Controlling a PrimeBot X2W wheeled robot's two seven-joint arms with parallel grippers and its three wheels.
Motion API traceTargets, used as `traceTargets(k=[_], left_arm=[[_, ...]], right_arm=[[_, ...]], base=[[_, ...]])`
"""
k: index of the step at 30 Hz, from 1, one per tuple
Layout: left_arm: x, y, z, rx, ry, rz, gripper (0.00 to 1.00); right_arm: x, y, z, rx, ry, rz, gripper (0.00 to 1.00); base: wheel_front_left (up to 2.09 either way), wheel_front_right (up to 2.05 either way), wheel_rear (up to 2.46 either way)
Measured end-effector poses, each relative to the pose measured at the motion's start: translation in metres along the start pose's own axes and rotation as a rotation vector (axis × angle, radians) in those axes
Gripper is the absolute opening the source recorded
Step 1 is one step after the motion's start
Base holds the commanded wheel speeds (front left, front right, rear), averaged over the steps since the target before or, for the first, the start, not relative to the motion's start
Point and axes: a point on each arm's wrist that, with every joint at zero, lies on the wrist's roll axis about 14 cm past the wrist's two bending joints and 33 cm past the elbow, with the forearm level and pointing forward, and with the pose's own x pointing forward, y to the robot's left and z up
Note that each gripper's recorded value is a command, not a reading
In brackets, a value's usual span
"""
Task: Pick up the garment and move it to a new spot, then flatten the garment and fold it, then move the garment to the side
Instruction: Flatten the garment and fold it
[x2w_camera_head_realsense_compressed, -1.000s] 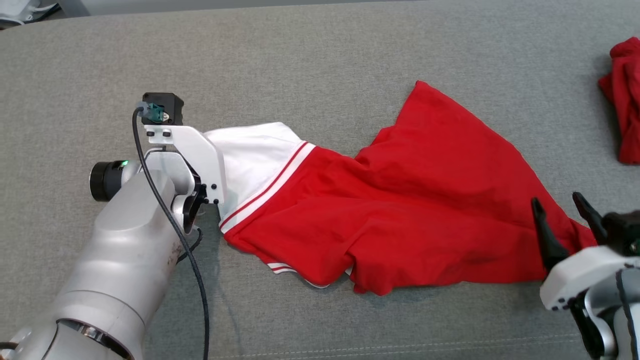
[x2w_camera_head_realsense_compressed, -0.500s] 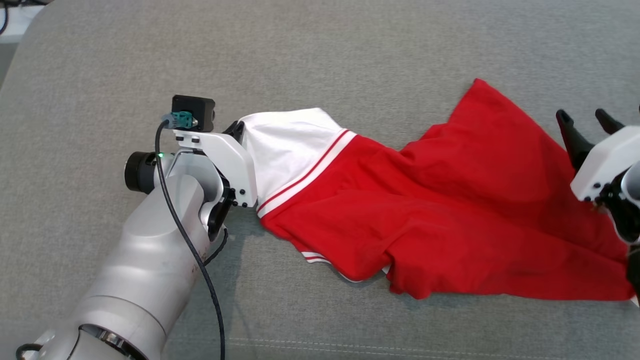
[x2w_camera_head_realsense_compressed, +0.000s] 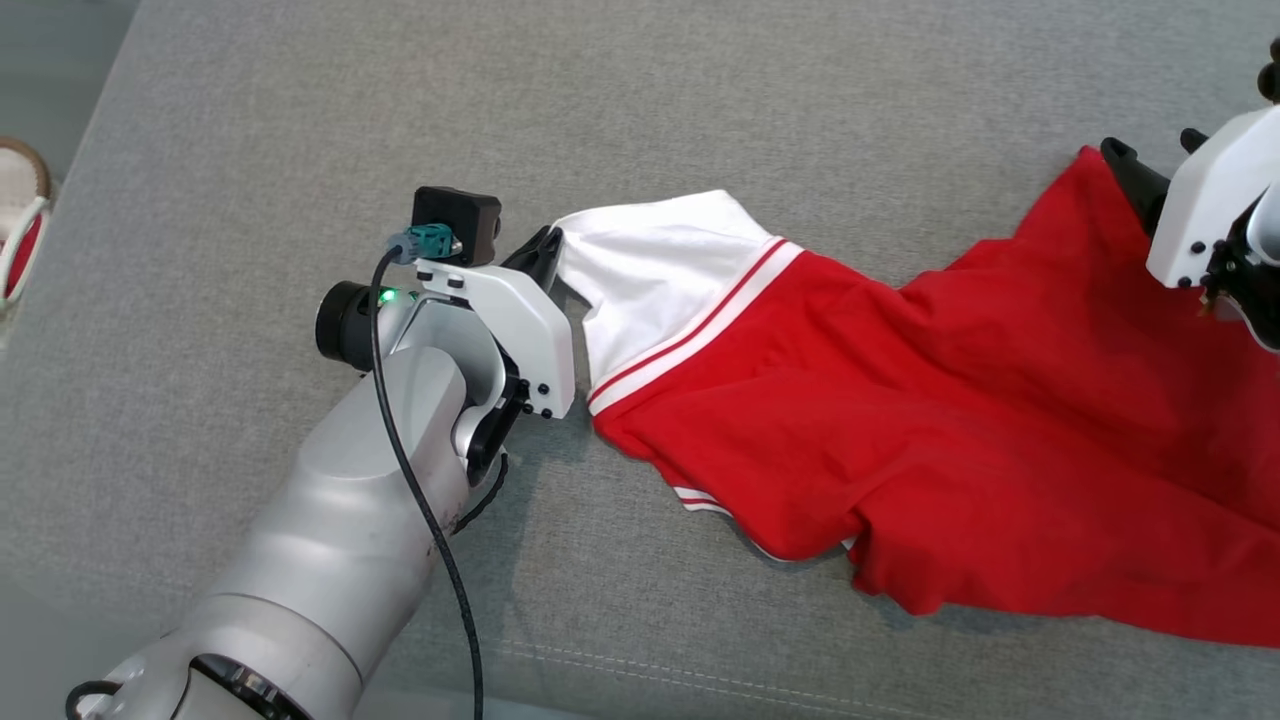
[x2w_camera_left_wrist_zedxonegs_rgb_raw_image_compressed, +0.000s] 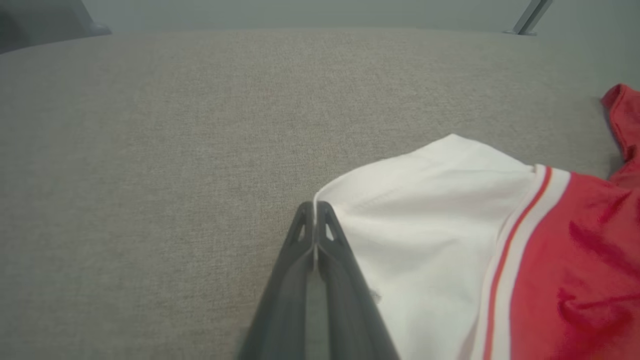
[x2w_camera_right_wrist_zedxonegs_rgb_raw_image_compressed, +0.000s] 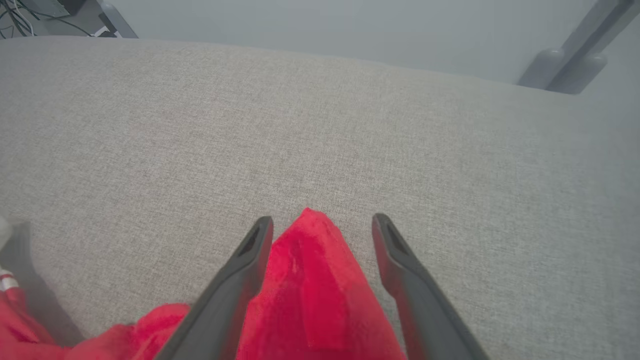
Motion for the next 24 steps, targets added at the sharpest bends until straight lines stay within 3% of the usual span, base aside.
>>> traceTargets(k=[1, 5, 6, 7, 8, 9, 11, 18, 24], left_arm=[[0.000, 0.001, -0.001, 0.001, 0.000, 0.002, 0.00], [-0.001, 0.002, -0.003, 0.007, 0.003, 0.001, 0.00], [-0.001, 0.002, -0.003, 0.008, 0.004, -0.001, 0.00], [-0.001, 0.002, -0.004, 0.008, 0.009, 0.000, 0.00], [-0.001, 0.003, -0.004, 0.008, 0.009, 0.004, 0.00], [-0.001, 0.004, -0.004, 0.007, 0.009, 0.004, 0.00], [-0.002, 0.003, -0.005, 0.000, 0.011, 0.002, 0.00], [-0.002, 0.006, -0.005, -0.010, 0.013, 0.015, 0.00], [-0.001, 0.005, 0.001, -0.009, -0.012, 0.015, 0.00]], right_arm=[[0.004, 0.002, -0.001, -0.005, 0.016, 0.004, 1.00], [0.018, 0.005, -0.010, -0.017, 0.090, 0.002, 0.70], [0.022, 0.004, -0.013, -0.016, 0.104, -0.002, 0.67], [0.024, 0.005, -0.016, -0.020, 0.120, -0.003, 0.57], [0.027, 0.005, -0.019, -0.024, 0.139, -0.004, 0.40], [0.029, 0.007, -0.020, -0.026, 0.145, -0.002, 0.32], [0.033, 0.009, -0.020, -0.027, 0.157, -0.001, 0.00], [0.038, 0.008, -0.024, -0.054, 0.190, -0.012, 0.00], [0.036, 0.005, 0.015, -0.076, 0.032, -0.021, 0.00]], base=[[0.00, 0.00, 0.00], [0.00, 0.00, 0.00], [0.00, 0.00, 0.00], [0.00, 0.00, 0.00], [0.00, 0.00, 0.00], [0.00, 0.00, 0.00], [0.00, 0.00, 0.00], [0.00, 0.00, 0.00], [0.00, 0.00, 0.00]])
